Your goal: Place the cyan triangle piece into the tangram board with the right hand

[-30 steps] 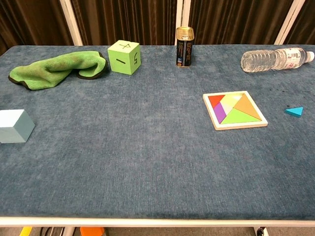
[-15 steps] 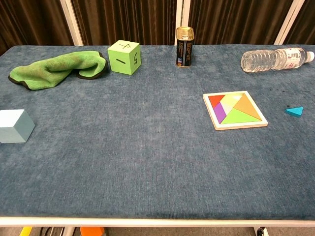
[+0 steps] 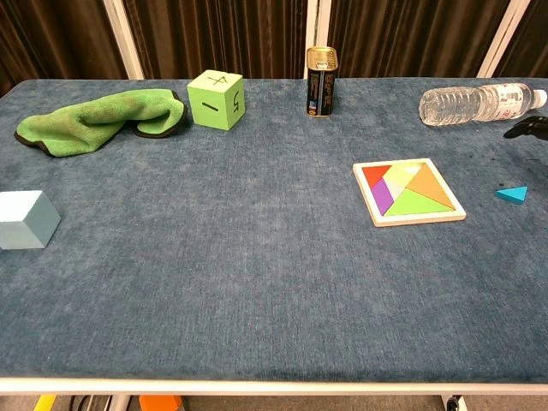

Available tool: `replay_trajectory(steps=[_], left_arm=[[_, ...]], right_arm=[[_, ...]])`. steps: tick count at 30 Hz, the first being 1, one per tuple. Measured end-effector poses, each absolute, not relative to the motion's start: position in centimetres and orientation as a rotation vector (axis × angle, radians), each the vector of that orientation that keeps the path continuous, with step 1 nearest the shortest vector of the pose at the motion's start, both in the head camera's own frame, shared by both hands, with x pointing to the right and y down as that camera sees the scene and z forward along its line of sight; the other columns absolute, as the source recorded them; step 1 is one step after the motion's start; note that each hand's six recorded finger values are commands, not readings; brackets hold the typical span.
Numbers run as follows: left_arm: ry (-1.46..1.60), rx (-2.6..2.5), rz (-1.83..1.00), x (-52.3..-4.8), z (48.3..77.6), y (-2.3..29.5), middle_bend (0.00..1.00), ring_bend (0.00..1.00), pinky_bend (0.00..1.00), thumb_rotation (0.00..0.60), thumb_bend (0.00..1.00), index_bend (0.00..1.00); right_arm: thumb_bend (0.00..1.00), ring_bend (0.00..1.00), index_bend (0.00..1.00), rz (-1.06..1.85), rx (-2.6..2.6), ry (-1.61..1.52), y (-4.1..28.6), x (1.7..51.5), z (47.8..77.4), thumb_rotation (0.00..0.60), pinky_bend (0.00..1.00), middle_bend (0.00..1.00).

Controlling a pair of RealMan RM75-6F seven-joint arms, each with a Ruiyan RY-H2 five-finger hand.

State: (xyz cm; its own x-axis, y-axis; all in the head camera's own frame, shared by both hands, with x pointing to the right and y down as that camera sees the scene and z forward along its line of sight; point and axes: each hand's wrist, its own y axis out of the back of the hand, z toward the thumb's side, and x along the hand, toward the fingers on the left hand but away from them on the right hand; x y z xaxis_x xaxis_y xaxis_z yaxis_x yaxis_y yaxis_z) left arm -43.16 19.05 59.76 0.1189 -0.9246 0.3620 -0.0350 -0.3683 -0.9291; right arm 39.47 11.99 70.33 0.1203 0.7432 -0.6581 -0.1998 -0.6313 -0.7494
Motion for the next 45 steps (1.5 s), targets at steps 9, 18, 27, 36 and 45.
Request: replay_trajectory(steps=[9, 18, 27, 36, 45], left_arm=[[0.976, -1.573, -1.364, -43.5, 59.7, 19.0, 0.20, 0.12, 0.21, 0.600, 0.07, 0.27], [0.975, -1.578, -1.364, -43.5, 59.9, 19.0, 0.20, 0.12, 0.21, 0.600, 0.07, 0.27], [0.973, -1.581, -1.371, -43.5, 60.0, 19.0, 0.20, 0.12, 0.21, 0.600, 0.07, 0.27], [0.971, -1.585, -1.373, -43.5, 60.1, 19.1, 0.20, 0.12, 0.21, 0.600, 0.07, 0.27], [0.971, -1.586, -1.373, -43.5, 60.2, 19.1, 0.20, 0.12, 0.21, 0.600, 0.07, 0.27]], right_arm=[[0.18, 0.00, 0.21, 1.586, -1.698, -0.541, 12.1, 38.0, 71.2, 0.600, 0.00, 0.00], [0.18, 0.00, 0.28, 1.588, -1.715, -0.556, 12.1, 37.6, 71.8, 0.600, 0.00, 0.00], [0.18, 0.00, 0.35, 1.580, -1.714, -0.567, 12.1, 37.6, 72.0, 0.600, 0.00, 0.00], [0.18, 0.00, 0.40, 1.582, -1.710, -0.577, 12.0, 37.6, 72.2, 0.600, 0.00, 0.00], [0.18, 0.00, 0.44, 1.582, -1.706, -0.574, 11.9, 37.6, 72.3, 0.600, 0.00, 0.00]])
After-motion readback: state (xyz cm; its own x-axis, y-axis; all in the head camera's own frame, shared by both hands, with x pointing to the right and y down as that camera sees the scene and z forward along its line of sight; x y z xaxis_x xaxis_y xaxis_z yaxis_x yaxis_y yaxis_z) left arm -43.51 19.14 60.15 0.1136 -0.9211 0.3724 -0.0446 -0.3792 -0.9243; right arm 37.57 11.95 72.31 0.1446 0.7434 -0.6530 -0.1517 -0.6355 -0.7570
